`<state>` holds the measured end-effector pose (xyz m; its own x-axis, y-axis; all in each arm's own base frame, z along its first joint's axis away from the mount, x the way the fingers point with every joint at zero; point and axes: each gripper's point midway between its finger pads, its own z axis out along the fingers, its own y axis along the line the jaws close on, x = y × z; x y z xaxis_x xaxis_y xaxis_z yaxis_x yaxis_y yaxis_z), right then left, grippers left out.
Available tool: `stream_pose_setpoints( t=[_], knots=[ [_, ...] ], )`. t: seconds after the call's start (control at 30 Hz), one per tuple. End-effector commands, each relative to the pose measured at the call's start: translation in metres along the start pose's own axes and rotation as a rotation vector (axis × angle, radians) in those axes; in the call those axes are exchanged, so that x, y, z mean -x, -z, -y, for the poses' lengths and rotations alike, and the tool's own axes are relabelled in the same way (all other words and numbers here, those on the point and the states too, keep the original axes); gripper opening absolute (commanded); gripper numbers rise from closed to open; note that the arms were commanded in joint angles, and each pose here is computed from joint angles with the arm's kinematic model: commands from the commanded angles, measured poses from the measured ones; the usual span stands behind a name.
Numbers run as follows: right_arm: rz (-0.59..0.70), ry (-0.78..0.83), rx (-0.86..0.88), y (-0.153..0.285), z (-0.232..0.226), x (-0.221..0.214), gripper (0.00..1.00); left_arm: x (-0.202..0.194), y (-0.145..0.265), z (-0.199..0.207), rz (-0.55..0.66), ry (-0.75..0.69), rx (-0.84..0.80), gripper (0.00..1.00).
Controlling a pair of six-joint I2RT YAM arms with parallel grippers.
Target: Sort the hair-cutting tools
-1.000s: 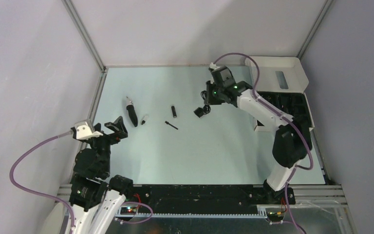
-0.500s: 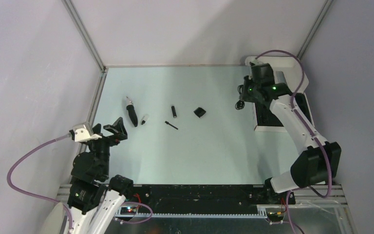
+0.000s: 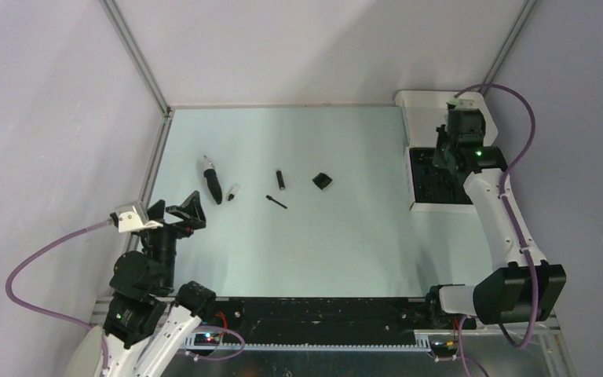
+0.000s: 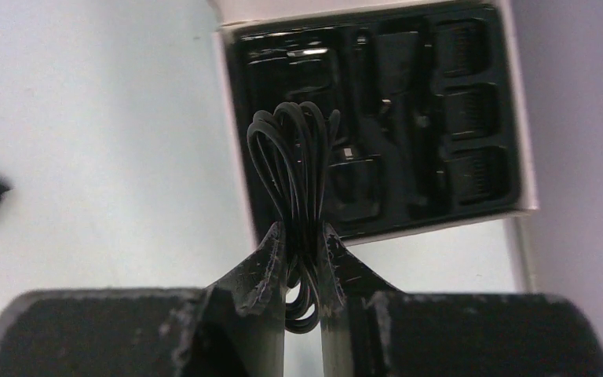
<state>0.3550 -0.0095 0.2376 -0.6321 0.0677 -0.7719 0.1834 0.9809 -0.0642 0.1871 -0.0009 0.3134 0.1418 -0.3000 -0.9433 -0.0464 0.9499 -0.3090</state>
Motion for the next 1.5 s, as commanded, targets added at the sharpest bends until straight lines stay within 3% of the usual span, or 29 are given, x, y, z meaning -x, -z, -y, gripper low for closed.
stream_pose_setpoints(
  t=[0.0, 0.3, 0.7, 0.9, 1.13, 1.47],
  knots=[
    [0.073, 0.047, -0.091, -0.009, 0.037, 0.022, 0.0, 0.014, 0.004, -0.001, 0.036, 0.01, -0.004, 1.0],
    [0.126, -0.153, -0.105, -0.069, 0.044, 0.04, 0.0, 0.011, 0.004, 0.004, 0.022, 0.005, -0.023, 1.0],
    [0.072, 0.477, 0.068, -0.146, 0.028, 0.021, 0.0, 0.004, -0.003, 0.007, -0.008, -0.022, -0.019, 1.0],
    [-0.078, 0.687, 0.12, -0.176, 0.029, -0.024, 0.0, -0.001, -0.007, 0.009, -0.025, -0.038, -0.016, 1.0],
    [-0.147, 0.835, 0.18, -0.192, 0.012, -0.051, 0.0, -0.004, -0.009, 0.011, -0.037, -0.049, -0.019, 1.0],
    [-0.11, 0.866, 0.104, -0.192, 0.01, -0.035, 0.29, -0.004, -0.009, 0.011, -0.038, -0.05, -0.022, 1.0]
  ],
)
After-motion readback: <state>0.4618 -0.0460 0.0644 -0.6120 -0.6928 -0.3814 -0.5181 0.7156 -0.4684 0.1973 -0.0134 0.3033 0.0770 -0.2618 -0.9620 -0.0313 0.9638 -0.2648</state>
